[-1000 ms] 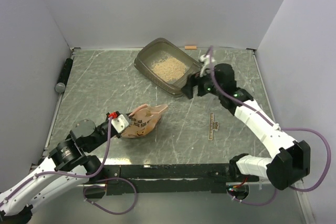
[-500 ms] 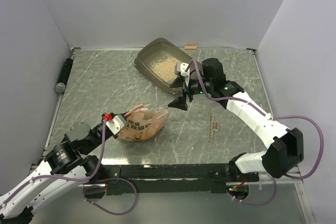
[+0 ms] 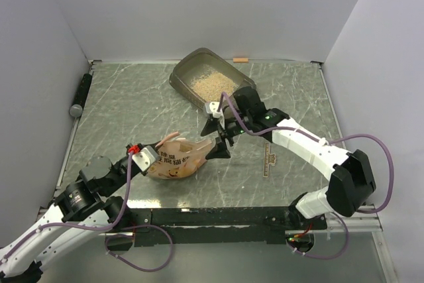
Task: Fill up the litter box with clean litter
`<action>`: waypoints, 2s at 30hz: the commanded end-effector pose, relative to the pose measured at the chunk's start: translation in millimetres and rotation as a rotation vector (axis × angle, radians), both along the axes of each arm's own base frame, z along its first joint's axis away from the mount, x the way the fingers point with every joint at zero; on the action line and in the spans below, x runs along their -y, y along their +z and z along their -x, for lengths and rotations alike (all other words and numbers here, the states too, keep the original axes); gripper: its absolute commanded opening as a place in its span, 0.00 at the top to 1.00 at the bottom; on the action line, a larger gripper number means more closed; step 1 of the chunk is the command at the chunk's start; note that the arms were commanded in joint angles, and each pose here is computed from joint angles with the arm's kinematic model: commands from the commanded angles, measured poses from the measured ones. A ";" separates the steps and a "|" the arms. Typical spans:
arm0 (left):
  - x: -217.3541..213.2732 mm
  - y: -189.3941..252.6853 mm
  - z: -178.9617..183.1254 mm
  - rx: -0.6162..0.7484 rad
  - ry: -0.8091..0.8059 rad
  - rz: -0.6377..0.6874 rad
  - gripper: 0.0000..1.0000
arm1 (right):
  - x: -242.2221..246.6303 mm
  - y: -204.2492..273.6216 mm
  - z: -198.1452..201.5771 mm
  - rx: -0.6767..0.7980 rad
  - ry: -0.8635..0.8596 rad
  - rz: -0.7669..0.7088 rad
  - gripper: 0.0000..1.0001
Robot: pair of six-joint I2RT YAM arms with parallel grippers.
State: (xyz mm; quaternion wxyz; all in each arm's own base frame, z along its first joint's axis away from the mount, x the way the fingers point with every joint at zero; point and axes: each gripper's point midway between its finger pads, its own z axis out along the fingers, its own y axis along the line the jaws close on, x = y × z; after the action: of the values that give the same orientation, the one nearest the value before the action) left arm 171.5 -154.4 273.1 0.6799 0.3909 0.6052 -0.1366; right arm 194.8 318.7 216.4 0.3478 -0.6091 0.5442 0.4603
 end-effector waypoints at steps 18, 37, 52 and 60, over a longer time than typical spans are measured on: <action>-23.2 132.0 17.6 0.272 0.007 0.330 0.99 | -42.2 -13.7 -8.0 0.020 0.030 0.003 1.00; 65.9 166.5 -14.4 0.348 -0.201 0.181 0.99 | 51.7 35.5 -48.0 0.191 -0.334 -0.068 1.00; 96.9 128.4 -77.6 0.239 -0.312 0.115 0.99 | 86.9 -1.8 -43.2 0.127 -0.499 -0.047 1.00; 97.8 98.7 -81.5 0.066 -0.331 -0.004 0.55 | 87.3 -11.5 -38.1 0.096 -0.515 -0.070 1.00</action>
State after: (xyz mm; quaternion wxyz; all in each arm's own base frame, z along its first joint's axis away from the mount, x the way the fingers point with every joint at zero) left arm 255.8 -257.9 307.1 0.6170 0.4913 0.5636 -0.2454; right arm 230.6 228.5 183.8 0.4612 -0.4643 0.6759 0.3389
